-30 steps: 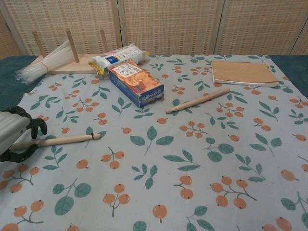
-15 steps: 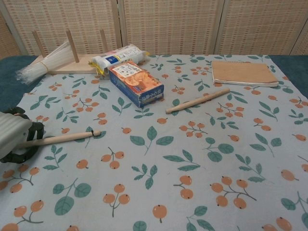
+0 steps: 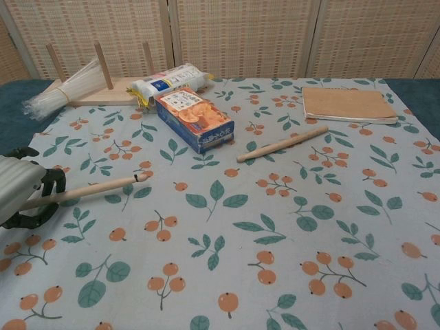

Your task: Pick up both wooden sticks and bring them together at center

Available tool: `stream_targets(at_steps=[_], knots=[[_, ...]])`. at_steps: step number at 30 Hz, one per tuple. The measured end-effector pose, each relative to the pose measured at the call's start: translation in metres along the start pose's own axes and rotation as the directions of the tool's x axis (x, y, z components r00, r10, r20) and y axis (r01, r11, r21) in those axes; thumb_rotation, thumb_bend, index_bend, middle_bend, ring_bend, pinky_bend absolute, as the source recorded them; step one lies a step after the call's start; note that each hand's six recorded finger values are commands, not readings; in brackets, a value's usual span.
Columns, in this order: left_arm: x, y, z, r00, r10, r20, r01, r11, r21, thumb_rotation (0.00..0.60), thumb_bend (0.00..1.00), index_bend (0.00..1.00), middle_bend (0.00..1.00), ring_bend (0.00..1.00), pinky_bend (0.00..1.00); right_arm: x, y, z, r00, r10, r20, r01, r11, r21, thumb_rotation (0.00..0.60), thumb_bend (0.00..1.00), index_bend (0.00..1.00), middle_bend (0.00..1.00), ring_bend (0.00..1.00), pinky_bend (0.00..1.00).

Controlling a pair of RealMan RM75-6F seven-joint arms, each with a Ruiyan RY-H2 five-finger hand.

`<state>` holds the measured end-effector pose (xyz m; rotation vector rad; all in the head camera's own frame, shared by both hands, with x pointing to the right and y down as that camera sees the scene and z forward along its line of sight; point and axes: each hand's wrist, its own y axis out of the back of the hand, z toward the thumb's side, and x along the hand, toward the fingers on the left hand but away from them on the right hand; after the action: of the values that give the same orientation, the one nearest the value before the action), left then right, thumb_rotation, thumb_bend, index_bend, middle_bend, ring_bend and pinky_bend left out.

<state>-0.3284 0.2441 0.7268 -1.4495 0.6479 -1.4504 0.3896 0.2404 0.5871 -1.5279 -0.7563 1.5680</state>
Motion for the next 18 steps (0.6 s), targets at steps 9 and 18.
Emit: stream_targets(at_steps=[9, 18], knots=[[-0.001, 0.011, -0.006, 0.998, 0.065, 0.026, -0.060, 0.987, -0.151, 0.600, 0.51, 0.85, 0.84, 0.49, 0.16, -0.025, -0.004, 0.014, 0.999, -0.019, -0.045, 0.020, 1.000, 0.010, 0.600, 0.30, 0.00, 0.00, 0.00, 0.00], [0.004, 0.034, -0.047, 0.990, 0.137, -0.029, -0.140, 0.972, -0.190, 0.600, 0.50, 0.85, 0.84, 0.49, 0.16, -0.130, -0.015, 0.071, 0.979, 0.023, -0.204, -0.001, 0.994, 0.108, 0.600, 0.30, 0.06, 0.06, 0.00, 0.00]])
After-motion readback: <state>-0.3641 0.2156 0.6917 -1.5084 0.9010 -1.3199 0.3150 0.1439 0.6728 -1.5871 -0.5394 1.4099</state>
